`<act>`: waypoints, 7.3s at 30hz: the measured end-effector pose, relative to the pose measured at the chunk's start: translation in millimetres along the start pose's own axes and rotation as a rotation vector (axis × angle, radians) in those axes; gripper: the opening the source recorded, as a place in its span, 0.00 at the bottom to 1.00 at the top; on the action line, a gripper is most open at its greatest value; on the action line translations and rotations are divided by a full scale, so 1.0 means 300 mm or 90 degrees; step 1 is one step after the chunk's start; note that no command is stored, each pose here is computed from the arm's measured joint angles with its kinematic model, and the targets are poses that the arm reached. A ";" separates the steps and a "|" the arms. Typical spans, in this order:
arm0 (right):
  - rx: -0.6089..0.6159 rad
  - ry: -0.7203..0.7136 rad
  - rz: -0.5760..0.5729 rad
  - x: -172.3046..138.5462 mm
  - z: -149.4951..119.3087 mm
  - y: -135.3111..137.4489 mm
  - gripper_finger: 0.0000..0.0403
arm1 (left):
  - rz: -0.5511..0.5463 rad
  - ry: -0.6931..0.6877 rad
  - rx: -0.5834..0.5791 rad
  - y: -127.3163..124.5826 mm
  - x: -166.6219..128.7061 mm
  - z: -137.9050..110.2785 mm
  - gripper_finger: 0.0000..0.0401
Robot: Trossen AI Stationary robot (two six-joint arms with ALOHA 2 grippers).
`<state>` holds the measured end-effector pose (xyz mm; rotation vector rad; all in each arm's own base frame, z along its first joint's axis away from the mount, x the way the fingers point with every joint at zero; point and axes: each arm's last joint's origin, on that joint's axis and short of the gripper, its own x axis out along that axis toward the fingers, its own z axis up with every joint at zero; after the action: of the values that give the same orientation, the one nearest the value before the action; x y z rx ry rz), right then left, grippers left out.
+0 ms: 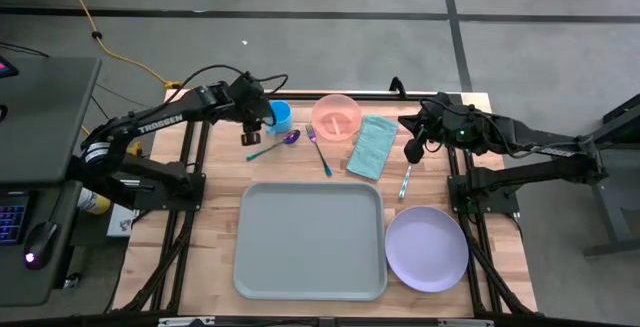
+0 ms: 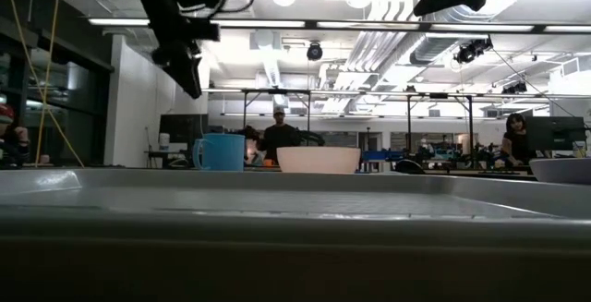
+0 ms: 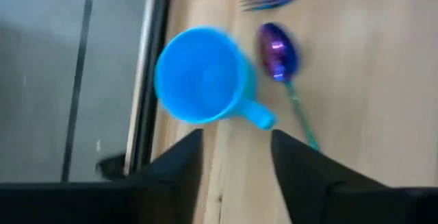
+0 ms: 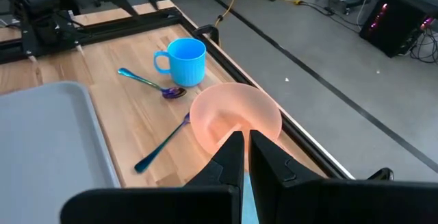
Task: Set up tray
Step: Put the blue mug on the serving tray
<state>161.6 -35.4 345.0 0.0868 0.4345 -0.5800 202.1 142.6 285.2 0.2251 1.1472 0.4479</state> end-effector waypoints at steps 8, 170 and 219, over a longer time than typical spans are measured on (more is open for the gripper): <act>0.016 0.003 0.006 0.000 -0.001 0.001 0.00 | 0.008 0.051 -0.256 0.107 0.081 0.030 0.76; 0.067 -0.115 0.055 -0.324 0.055 -0.135 0.00 | -0.355 -0.039 0.011 -0.484 0.087 0.745 0.03; 0.063 -0.102 0.047 -0.375 0.028 -0.160 0.00 | -0.328 -0.021 0.075 -0.646 0.250 0.829 0.04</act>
<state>54.3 -19.6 402.1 0.1497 0.2466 -0.5317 498.5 17.7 246.2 0.0323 1.1507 -0.0780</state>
